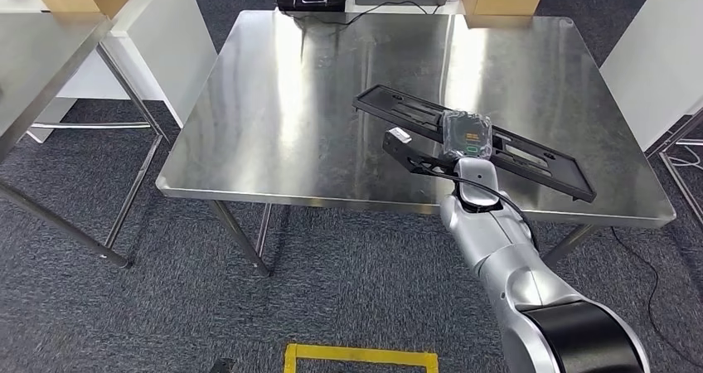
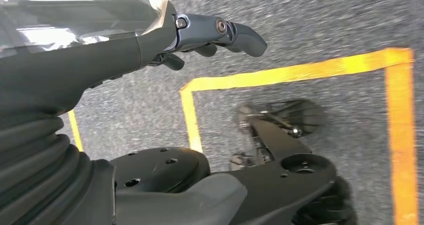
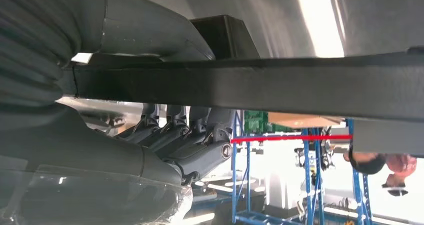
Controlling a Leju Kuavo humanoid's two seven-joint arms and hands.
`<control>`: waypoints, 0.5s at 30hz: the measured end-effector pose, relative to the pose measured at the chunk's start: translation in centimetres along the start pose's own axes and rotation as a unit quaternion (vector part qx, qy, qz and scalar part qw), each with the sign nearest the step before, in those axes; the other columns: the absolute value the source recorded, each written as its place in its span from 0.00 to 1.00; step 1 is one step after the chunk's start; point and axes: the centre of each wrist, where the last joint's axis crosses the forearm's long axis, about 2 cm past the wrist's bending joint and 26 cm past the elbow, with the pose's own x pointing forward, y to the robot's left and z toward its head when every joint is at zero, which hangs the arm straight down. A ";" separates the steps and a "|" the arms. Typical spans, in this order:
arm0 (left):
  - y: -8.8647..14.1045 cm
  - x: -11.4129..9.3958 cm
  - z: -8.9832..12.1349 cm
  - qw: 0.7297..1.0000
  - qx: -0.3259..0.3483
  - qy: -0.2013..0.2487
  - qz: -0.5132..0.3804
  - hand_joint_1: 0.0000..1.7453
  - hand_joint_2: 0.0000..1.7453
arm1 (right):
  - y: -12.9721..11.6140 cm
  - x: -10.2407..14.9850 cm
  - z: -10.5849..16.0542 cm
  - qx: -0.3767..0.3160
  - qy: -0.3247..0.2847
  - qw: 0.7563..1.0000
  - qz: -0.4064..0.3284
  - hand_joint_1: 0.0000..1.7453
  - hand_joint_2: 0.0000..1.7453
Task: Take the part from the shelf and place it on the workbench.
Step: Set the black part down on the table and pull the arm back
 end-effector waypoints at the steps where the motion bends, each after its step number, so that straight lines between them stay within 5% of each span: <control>1: 0.1 0.0 0.0 1.000 0.001 0.000 0.000 0.00 1.00 | 0.0 0.0 0.0 0.001 0.000 1.000 0.000 1.00 1.00; 15: 0.0 0.0 0.0 1.000 0.003 0.007 -0.009 0.00 1.00 | 1.5 -0.8 0.9 0.015 0.009 1.000 0.006 1.00 1.00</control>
